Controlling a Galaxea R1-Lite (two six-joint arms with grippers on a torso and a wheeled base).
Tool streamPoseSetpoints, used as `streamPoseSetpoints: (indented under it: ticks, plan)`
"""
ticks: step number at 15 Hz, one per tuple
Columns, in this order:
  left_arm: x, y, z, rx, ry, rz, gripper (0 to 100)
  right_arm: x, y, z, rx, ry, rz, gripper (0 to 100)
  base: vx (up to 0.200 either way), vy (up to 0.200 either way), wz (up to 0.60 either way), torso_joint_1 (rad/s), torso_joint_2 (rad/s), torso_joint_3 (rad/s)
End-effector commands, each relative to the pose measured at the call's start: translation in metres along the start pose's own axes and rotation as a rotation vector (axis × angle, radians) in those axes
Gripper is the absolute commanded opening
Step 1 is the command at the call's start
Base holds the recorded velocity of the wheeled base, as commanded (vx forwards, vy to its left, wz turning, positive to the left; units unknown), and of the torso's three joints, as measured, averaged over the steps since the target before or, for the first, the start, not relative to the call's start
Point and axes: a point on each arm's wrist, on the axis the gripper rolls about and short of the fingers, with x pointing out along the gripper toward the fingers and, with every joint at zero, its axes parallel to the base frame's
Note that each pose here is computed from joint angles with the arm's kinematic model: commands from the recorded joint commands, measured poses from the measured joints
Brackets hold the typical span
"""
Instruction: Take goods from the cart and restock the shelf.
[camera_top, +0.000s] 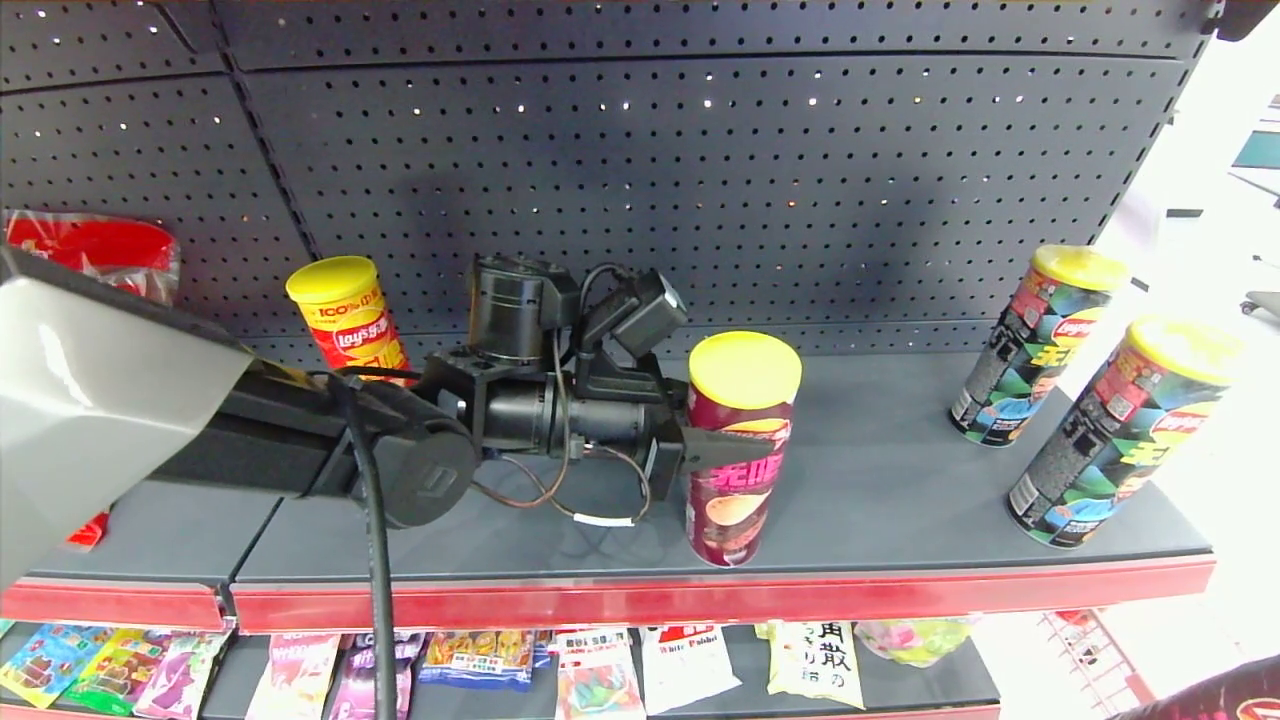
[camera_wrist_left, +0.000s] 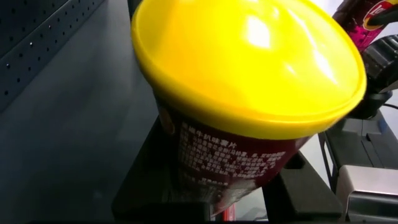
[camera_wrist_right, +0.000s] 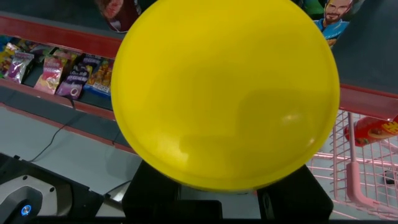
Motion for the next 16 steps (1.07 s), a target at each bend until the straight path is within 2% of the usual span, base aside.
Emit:
streamPoseSetpoints:
  ticks: [1, 3, 5, 9, 10, 13, 16]
  plan:
    - [0.000, -0.001, -0.003, -0.010, 0.009, -0.002, 0, 0.000, 0.000, 0.000, -0.001, 0.000, 0.001, 0, 0.000, 0.000, 0.00, 0.000, 0.00, 0.000]
    - [0.000, -0.001, -0.004, -0.014, 0.010, -0.002, 0, 0.000, 0.000, 0.000, -0.001, 0.000, 0.001, 0, 0.000, 0.000, 0.00, 0.000, 0.00, 0.000]
    - [0.000, -0.001, -0.004, -0.033, 0.010, 0.000, 0, 0.000, 0.000, 0.000, -0.001, 0.000, 0.001, 0, 0.000, 0.000, 0.00, 0.000, 0.00, 0.000]
    - [0.000, -0.002, -0.008, -0.039, 0.020, 0.002, 0, 0.000, 0.000, 0.000, 0.000, 0.004, 0.001, 0, 0.000, 0.000, 0.00, 0.000, 0.00, 0.000]
    - [0.000, -0.002, -0.008, -0.039, 0.020, 0.004, 100, 0.001, 0.000, 0.000, 0.000, 0.006, 0.001, 0, 0.000, 0.000, 0.00, 0.000, 0.00, 0.000]
    - [-0.002, -0.003, -0.008, -0.043, 0.023, 0.011, 100, 0.001, 0.000, 0.000, 0.000, 0.006, 0.001, 0, 0.000, 0.000, 0.00, 0.000, 0.00, 0.000]
    - [-0.019, -0.010, -0.018, -0.072, 0.049, 0.032, 100, 0.003, -0.001, 0.005, -0.001, 0.015, 0.010, 0, 0.000, 0.000, 0.00, 0.000, 0.00, 0.000]
